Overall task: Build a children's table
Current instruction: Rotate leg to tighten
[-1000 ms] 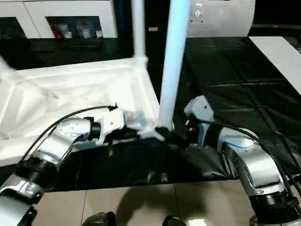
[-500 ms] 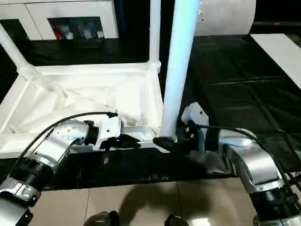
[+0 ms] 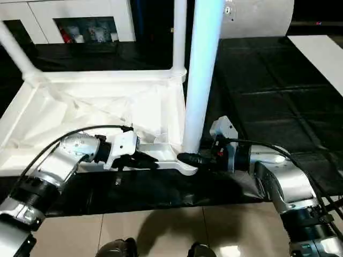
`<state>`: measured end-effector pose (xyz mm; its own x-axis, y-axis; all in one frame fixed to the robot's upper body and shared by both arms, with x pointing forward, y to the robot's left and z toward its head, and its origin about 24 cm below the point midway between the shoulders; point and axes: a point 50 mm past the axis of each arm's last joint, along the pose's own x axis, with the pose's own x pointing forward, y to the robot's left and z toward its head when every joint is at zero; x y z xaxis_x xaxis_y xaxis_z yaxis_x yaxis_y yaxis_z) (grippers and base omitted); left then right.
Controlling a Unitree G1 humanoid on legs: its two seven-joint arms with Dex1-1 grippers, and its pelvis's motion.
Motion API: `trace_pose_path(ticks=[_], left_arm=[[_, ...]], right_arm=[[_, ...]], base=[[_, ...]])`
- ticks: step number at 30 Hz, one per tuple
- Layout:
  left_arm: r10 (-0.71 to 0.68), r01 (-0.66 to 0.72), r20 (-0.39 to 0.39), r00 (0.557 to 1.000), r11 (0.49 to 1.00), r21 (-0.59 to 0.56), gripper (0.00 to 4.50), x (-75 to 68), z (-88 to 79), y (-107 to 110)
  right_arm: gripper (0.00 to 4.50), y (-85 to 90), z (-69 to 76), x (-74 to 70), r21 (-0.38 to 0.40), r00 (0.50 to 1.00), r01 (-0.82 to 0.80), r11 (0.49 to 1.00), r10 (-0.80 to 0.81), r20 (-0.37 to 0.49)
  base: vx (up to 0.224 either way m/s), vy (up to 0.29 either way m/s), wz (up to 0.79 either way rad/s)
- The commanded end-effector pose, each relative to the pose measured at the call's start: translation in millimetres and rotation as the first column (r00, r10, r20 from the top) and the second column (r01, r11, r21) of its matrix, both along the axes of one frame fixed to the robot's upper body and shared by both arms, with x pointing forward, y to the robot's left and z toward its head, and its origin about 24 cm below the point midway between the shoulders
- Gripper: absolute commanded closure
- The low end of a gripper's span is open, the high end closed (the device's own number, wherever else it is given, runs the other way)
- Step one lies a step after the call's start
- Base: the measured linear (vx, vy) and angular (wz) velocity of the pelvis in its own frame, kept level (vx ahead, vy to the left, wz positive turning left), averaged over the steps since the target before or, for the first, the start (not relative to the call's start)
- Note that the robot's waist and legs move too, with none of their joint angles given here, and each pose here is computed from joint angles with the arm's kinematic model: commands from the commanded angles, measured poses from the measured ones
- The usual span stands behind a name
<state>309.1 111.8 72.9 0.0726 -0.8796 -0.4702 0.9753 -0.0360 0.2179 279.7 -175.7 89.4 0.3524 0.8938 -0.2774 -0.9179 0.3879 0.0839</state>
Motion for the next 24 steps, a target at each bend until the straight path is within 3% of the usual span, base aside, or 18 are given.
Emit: trace_pose_path(ticks=[1, 6, 8, 9, 14, 20, 22, 24], left_arm=[[-0.016, 0.016, 0.004, 1.0, 0.998, 0.059, 4.5, 1.1, -4.4, -2], [0.075, -0.074, -0.021, 0.997, 0.996, 0.058, 4.5, 8.7, -4.1, -1], [0.127, -0.125, -0.035, 0.991, 0.991, 0.045, 4.5, 11.6, -2.9, 0], [0.209, -0.208, -0.039, 0.977, 0.978, 0.017, 4.5, 18.1, 1.6, -3], [0.327, -0.329, -0.045, 0.944, 0.944, -0.036, 4.5, 26.2, 6.6, -7], [0.485, -0.488, -0.055, 0.873, 0.869, -0.088, 4.5, 34.7, 7.2, -22], [0.596, -0.596, -0.029, 0.803, 0.798, -0.093, 4.5, 41.7, 9.8, -29], [0.639, -0.639, -0.041, 0.768, 0.76, -0.116, 4.5, 42.8, 13.0, -36]], right_arm=[[2.33, 12.5, -11.9, -6.5, 0.03, 0.994, -0.084, 0.996, 0.086, -0.062], [2.41, 23.7, -18.1, -6.2, 0.063, 0.995, -0.056, 0.996, 0.06, -0.078], [2.41, 34.7, -21.3, -5.8, 0.079, 0.996, 0.002, 0.997, 0.006, -0.093], [2.41, 48.9, -24.4, -1.9, 0.086, 0.992, 0.087, 0.992, -0.079, -0.097], [2.41, 70.2, -31.8, 3.2, 0.056, 0.976, 0.198, 0.979, -0.192, -0.1], [2.44, 90.5, -34.8, 12.3, -0.013, 0.902, 0.416, 0.909, -0.414, -0.126], [2.44, 99.8, -37.1, 20.3, -0.037, 0.814, 0.564, 0.825, -0.563, -0.141], [2.44, 107.5, -34.4, 24.3, -0.007, 0.775, 0.623, 0.782, -0.619, -0.128]], base=[[0.0, 0.0, 0.0], [0.0, 0.0, 0.0], [0.0, 0.0, 0.0], [0.0, 0.0, 0.0], [0.0, 0.0, 0.0], [0.0, 0.0, 0.0], [0.0, 0.0, 0.0], [-0.016, 0.026, -0.04]])
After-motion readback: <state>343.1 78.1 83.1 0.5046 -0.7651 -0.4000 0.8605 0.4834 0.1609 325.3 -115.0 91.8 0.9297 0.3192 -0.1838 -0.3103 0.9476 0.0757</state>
